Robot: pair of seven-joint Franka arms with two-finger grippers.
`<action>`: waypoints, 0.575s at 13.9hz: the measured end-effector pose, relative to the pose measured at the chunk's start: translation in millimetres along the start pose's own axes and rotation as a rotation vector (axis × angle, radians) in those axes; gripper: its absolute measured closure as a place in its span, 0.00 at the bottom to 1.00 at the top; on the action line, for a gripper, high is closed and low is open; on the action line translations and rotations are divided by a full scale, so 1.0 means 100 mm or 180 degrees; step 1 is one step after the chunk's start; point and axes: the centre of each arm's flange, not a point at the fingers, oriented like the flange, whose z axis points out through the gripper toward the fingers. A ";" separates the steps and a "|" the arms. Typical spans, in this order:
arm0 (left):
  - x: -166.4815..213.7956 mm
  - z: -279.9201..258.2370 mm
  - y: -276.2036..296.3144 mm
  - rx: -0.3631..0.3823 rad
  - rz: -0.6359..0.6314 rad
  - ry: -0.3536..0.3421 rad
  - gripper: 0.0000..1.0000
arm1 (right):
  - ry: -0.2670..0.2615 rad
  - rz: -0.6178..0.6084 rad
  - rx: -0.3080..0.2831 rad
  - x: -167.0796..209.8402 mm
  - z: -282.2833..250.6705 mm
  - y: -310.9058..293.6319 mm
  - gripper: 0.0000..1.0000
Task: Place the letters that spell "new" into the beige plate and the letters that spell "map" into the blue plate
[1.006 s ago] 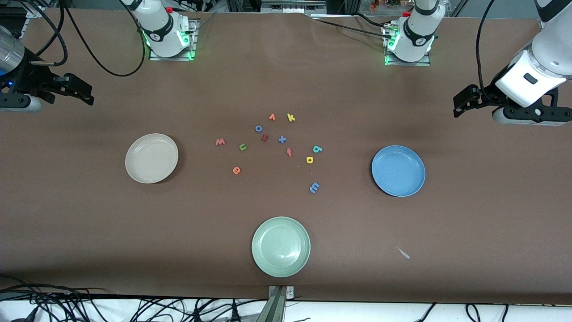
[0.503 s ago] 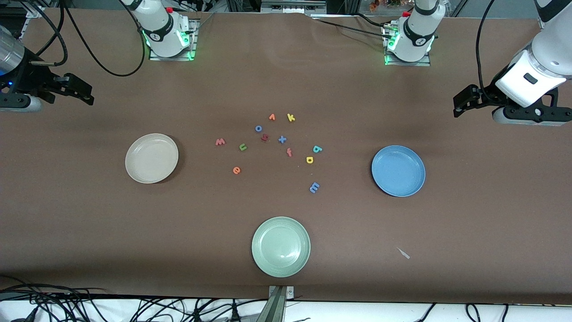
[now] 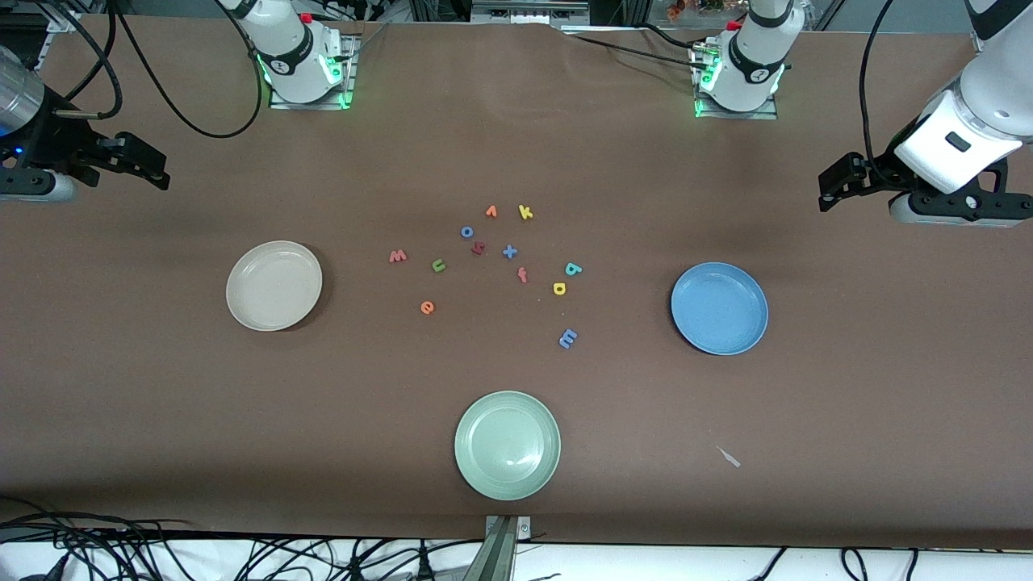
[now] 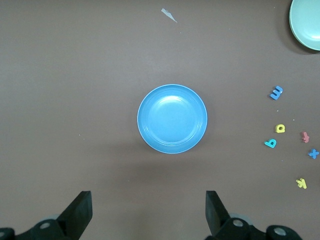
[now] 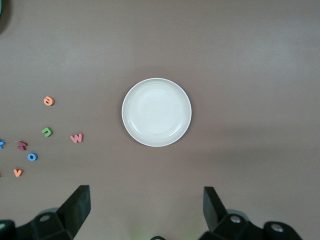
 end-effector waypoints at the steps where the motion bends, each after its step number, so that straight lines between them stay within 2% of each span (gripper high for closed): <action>1: 0.00 0.00 0.00 0.0000 0.0000 0.0000 0.00 | 0.0000 0.0000 0.0000 0.00 0.00 0.00 0.00; 8: 0.00 0.00 0.00 0.0000 0.0000 -0.0004 0.00 | 0.0000 0.0000 0.0000 0.00 0.00 0.00 0.00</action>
